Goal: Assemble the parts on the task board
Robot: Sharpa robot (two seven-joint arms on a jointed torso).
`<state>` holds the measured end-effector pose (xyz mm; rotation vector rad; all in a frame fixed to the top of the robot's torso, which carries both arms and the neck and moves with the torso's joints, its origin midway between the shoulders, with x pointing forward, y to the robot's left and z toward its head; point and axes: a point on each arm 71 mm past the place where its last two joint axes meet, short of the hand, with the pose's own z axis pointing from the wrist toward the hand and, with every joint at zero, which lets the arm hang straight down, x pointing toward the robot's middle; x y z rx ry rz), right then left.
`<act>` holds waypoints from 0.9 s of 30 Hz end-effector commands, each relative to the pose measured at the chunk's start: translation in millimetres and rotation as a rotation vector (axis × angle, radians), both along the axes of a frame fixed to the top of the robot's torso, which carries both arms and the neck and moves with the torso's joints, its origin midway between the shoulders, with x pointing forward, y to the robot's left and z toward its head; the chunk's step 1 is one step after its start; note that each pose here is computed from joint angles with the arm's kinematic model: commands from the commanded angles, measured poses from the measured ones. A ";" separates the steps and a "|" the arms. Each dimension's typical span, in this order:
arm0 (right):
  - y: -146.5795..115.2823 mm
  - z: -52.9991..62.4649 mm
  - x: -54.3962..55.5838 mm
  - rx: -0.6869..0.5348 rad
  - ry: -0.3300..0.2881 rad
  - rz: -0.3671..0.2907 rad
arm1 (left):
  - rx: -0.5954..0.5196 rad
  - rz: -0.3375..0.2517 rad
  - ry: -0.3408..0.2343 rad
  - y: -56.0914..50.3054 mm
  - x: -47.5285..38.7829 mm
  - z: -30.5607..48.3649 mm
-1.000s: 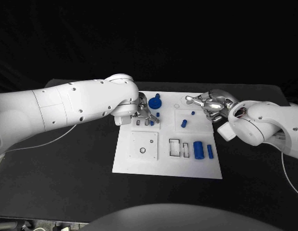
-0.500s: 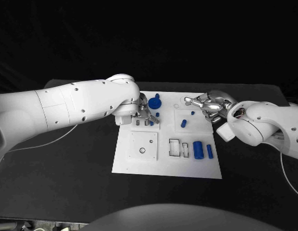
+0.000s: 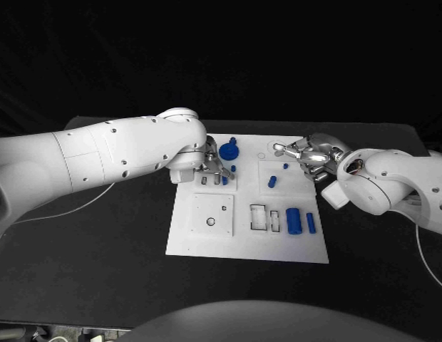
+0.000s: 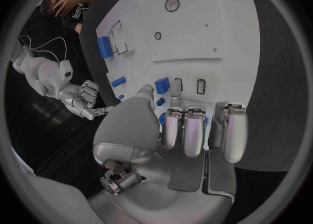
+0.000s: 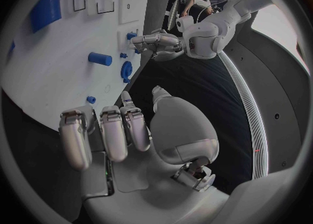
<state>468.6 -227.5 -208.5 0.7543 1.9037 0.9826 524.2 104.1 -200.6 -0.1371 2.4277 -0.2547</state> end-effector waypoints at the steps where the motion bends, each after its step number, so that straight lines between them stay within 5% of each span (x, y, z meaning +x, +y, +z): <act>1: 1.3 -1.2 -0.8 -0.002 0.011 0.017 | 0.019 -0.010 0.010 -1.2 -0.5 -0.4; 27: 1.8 -2.3 -1.1 -0.010 0.016 0.012 | 0.022 -0.024 0.032 -5.2 -1.3 -1.3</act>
